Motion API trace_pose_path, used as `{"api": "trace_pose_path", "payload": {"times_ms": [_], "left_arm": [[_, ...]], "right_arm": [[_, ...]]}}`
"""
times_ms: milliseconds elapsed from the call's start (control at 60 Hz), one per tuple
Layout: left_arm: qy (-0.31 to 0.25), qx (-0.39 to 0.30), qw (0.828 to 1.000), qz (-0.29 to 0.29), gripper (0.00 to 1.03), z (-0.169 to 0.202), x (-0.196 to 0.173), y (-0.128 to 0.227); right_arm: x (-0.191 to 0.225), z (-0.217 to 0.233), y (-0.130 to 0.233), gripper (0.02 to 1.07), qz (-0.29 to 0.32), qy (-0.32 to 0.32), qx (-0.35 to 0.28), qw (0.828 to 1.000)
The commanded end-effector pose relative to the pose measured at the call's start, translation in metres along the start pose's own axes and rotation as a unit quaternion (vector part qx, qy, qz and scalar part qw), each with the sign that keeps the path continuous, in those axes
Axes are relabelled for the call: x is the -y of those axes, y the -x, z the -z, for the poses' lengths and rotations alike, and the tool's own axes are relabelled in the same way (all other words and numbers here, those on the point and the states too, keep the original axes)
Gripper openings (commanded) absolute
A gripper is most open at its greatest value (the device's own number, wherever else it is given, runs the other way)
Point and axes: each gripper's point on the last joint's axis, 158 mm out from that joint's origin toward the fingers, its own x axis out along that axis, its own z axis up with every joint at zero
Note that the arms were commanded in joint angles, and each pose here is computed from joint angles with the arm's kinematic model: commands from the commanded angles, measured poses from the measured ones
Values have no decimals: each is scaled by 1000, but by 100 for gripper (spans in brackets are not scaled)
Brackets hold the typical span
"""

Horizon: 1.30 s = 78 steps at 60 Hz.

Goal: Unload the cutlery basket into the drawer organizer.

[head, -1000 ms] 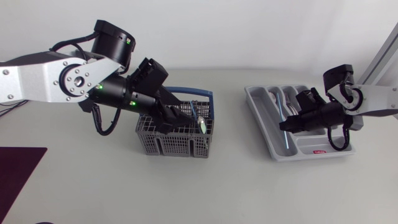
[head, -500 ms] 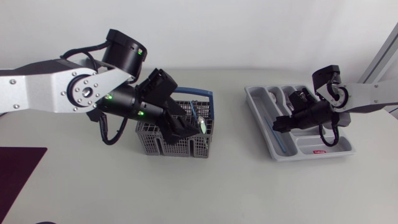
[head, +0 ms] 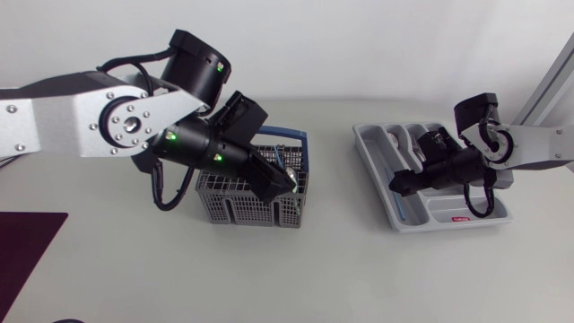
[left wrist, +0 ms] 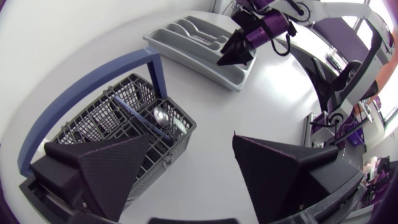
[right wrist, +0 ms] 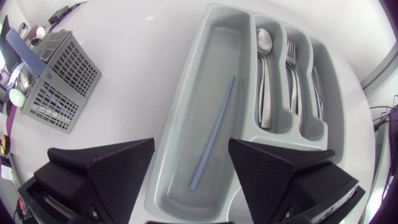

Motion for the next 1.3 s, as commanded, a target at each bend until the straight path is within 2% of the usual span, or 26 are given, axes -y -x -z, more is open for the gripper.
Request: {"api": "trace_pose_path", "payload": {"times_ms": [0, 133, 200, 300, 383, 550, 667, 950, 1150, 1233, 1283], "left_arm": [[36, 9, 999, -4, 99, -14, -2, -1], [52, 11, 998, -25, 99, -19, -10, -2], [86, 9, 996, -28, 99, -22, -17, -3], [131, -37, 991, 16, 99, -11, -13, -9], [150, -70, 986, 20, 99, -3, -13, -14], [191, -87, 977, -28, 96, 6, -22, -17], [188, -88, 978, -29, 96, 5, -13, -19], [240, -90, 966, -28, 90, 2, -7, -30], [269, -100, 958, -27, 72, 6, -2, -43], [275, -99, 956, -25, 60, 5, 1, -47], [279, -94, 955, -25, 58, 2, 0, -47]], "right_arm": [[-5, 10, 1, 89, 0, -6, -6, 1000], [-5, 10, 4, 89, 1, -4, -1, 1000], [-6, 11, 5, 89, 1, -4, -1, 1000], [-7, 14, 5, 89, 1, -3, -1, 1000], [-7, 16, 6, 89, 1, -2, 0, 1000], [-8, 18, 7, 89, 2, 2, 2, 1000], [-9, 19, 9, 89, 2, 4, 4, 1000], [-10, 21, 9, 89, 1, 11, 6, 1000], [-12, 24, 10, 89, 0, 16, 7, 1000], [-12, 24, 10, 89, 0, 17, 7, 1000], [-12, 25, 10, 89, 0, 18, 6, 1000]]}}
